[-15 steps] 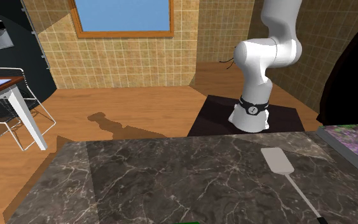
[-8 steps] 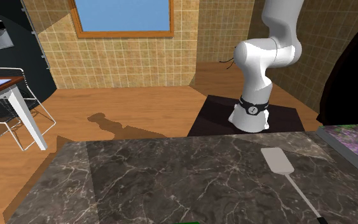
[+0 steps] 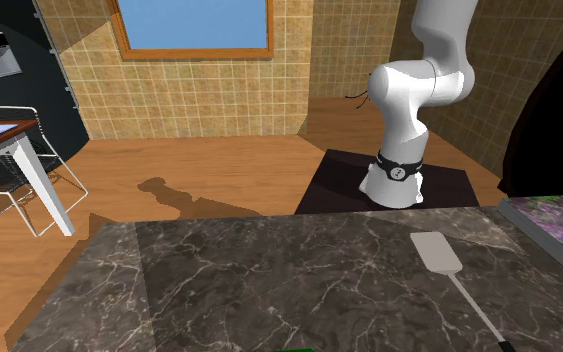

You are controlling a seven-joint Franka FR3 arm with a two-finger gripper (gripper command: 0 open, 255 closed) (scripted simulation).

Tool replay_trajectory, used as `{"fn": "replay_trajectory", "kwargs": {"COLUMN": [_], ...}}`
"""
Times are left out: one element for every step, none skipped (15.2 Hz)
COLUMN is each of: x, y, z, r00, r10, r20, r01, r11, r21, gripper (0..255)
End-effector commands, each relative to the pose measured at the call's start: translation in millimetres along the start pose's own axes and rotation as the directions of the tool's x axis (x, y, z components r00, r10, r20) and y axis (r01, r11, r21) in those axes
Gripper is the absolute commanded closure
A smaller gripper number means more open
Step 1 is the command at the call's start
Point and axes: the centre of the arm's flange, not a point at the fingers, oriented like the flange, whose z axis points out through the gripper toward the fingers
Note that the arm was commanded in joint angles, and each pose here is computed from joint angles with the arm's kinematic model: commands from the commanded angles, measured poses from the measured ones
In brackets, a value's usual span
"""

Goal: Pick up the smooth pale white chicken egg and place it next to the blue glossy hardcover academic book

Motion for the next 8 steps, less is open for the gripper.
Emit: {"fn": "replay_trajectory", "kwargs": {"x": [0.0, 0.0, 0.0, 0.0, 0.0, 0.0, 0.0, 0.0], "y": [0.0, 0.0, 0.0, 0.0, 0.0, 0.0, 0.0, 0.0], "z": [0.0, 0.0, -13.2, -26.4, -39.6, -50.0, -50.0, -50.0], "r00": [1.0, 1.0, 1.0, 1.0, 1.0, 1.0, 1.0, 1.0], "r10": [0.0, 0.0, 0.0, 0.0, 0.0, 0.0, 0.0, 0.0], "r20": [0.0, 0.0, 0.0, 0.0, 0.0, 0.0, 0.0, 0.0], "r01": [0.0, 0.0, 0.0, 0.0, 0.0, 0.0, 0.0, 0.0], "r11": [1.0, 1.0, 1.0, 1.0, 1.0, 1.0, 1.0, 1.0], "r21": [0.0, 0.0, 0.0, 0.0, 0.0, 0.0, 0.0, 0.0], "gripper": [0, 0, 0, 0, 0, 0, 0, 0]}}
